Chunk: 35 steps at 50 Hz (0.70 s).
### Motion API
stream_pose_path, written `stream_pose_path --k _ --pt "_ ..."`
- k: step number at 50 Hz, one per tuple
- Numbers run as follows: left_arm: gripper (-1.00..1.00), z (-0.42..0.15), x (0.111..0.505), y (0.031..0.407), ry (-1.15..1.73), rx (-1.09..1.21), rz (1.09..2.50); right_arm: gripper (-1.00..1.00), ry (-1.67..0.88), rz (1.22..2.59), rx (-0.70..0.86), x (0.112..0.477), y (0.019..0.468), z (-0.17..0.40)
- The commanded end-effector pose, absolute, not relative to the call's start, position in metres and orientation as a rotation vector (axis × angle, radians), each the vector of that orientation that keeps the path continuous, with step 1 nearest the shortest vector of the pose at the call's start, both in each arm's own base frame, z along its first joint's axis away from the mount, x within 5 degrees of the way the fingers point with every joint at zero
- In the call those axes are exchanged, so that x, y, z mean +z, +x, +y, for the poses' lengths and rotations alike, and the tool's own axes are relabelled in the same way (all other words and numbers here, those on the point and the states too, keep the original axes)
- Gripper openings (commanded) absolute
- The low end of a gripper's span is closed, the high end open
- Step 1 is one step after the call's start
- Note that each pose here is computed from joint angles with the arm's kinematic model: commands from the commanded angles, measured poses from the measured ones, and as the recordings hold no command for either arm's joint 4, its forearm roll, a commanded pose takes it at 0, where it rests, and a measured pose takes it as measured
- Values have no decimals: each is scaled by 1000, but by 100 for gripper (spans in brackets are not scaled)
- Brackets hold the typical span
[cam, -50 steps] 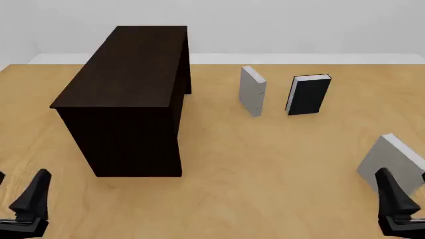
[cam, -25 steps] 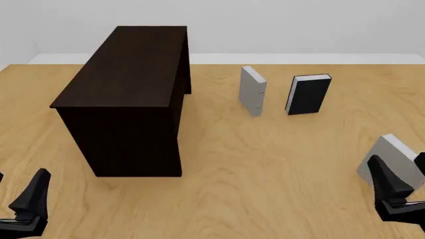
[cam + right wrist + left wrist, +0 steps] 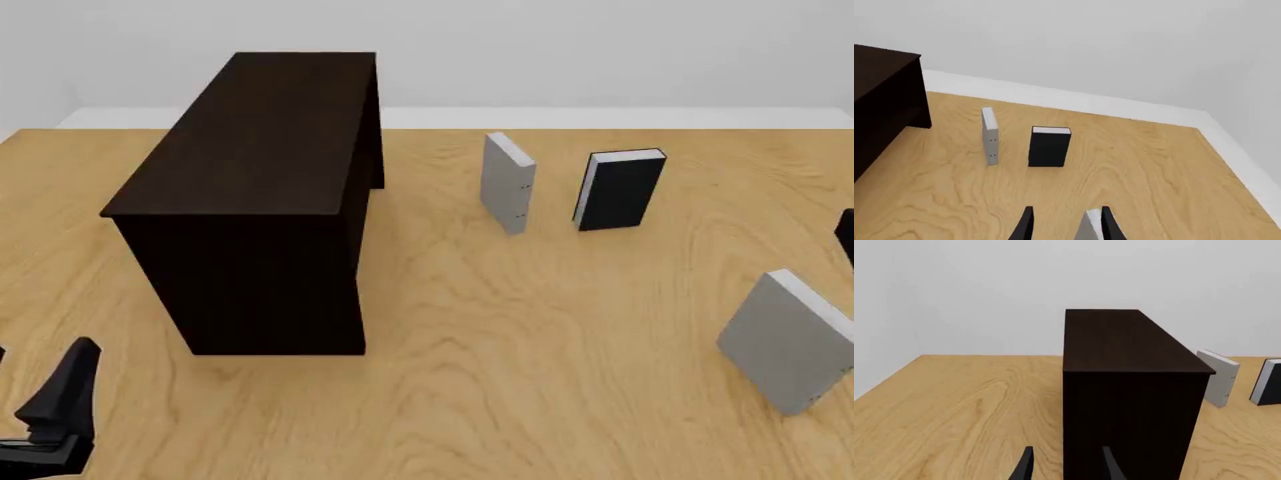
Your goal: Pick up the book on the right and place it under the cabinet shelf.
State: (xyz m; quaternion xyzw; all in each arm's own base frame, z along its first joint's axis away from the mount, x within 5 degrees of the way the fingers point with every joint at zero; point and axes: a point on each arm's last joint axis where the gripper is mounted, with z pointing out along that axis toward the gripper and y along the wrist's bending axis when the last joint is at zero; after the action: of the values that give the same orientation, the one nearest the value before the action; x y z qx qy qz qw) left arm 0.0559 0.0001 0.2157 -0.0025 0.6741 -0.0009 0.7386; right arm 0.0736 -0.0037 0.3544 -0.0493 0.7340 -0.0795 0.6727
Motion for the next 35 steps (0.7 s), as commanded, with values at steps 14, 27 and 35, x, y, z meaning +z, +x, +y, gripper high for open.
stream_pose_path --k 14,27,35 --pt "100 0 216 56 -13 -5 1475 100 -261 1941 -453 345 137 -29" --pt "100 0 216 56 -14 -4 1474 100 -331 2017 -467 337 153 -32" --pt "100 0 217 56 -13 -5 1475 100 -376 2055 -486 328 162 -35"
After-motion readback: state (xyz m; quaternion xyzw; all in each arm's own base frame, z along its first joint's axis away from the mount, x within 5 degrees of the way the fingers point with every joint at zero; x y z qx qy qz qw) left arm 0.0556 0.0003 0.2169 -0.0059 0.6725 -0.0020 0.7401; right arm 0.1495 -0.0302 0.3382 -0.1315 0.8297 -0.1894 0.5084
